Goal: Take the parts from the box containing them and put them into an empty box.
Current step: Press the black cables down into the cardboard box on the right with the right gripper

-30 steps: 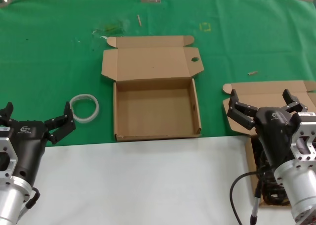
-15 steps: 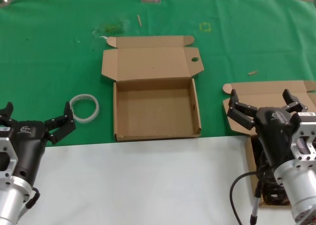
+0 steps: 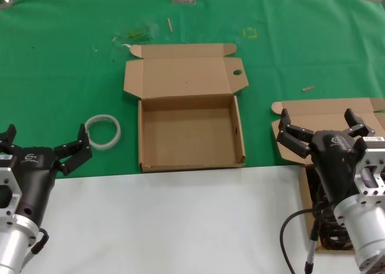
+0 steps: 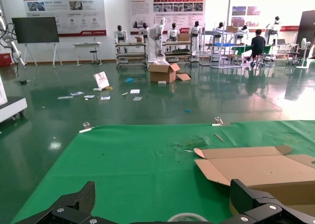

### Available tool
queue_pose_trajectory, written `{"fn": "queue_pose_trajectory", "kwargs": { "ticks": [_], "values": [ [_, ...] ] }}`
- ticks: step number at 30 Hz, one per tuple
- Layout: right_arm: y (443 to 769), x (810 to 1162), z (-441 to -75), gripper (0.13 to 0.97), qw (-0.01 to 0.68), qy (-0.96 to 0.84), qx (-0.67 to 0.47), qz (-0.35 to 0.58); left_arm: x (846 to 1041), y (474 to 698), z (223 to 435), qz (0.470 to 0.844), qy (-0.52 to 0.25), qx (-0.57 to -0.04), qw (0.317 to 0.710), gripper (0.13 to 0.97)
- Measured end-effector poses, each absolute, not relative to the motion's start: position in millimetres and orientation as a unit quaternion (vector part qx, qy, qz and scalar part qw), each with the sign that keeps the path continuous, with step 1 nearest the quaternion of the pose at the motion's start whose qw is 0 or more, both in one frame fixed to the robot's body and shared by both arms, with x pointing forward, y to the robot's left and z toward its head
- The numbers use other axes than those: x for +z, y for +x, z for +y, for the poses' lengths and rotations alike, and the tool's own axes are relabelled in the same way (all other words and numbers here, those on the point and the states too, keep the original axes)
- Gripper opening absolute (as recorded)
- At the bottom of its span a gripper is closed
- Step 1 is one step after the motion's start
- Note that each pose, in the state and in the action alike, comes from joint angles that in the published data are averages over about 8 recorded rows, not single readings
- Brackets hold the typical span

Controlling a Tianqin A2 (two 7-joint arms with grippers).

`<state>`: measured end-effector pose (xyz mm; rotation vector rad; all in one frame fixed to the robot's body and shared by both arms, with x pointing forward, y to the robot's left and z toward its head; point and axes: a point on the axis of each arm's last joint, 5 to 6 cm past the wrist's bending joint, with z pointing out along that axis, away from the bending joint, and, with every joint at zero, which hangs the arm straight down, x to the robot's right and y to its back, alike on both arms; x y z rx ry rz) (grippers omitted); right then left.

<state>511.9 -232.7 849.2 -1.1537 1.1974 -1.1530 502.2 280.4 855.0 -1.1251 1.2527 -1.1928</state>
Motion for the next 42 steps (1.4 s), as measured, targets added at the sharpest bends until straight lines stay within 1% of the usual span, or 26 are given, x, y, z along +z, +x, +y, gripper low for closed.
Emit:
{"fn": "queue_pose_trajectory", "kwargs": {
  "ticks": [25, 28, 31, 35, 42],
  "values": [
    [511.9, 849.2, -232.7, 0.966, 0.530, -0.483, -0.483, 0.502, 855.0, 502.2, 280.4, 0.521, -0.468, -0.496, 0.513, 0.966],
    [512.0, 846.0, -224.4, 0.966, 0.521, -0.480, -0.482, 0.515, 855.0, 502.2, 280.4, 0.521, -0.468, -0.496, 0.513, 0.966],
    [510.4, 841.1, -209.9, 0.966, 0.495, -0.475, -0.479, 0.548, 855.0, 502.2, 280.4, 0.521, -0.468, -0.496, 0.513, 0.966],
    [503.9, 835.6, -192.8, 0.966, 0.424, -0.488, -0.471, 0.600, 855.0, 502.2, 280.4, 0.521, -0.468, -0.496, 0.513, 0.966],
    [495.2, 847.8, -192.0, 0.966, 0.289, -0.528, -0.493, 0.628, 855.0, 502.2, 280.4, 0.521, -0.468, -0.496, 0.513, 0.966]
  ]
}}
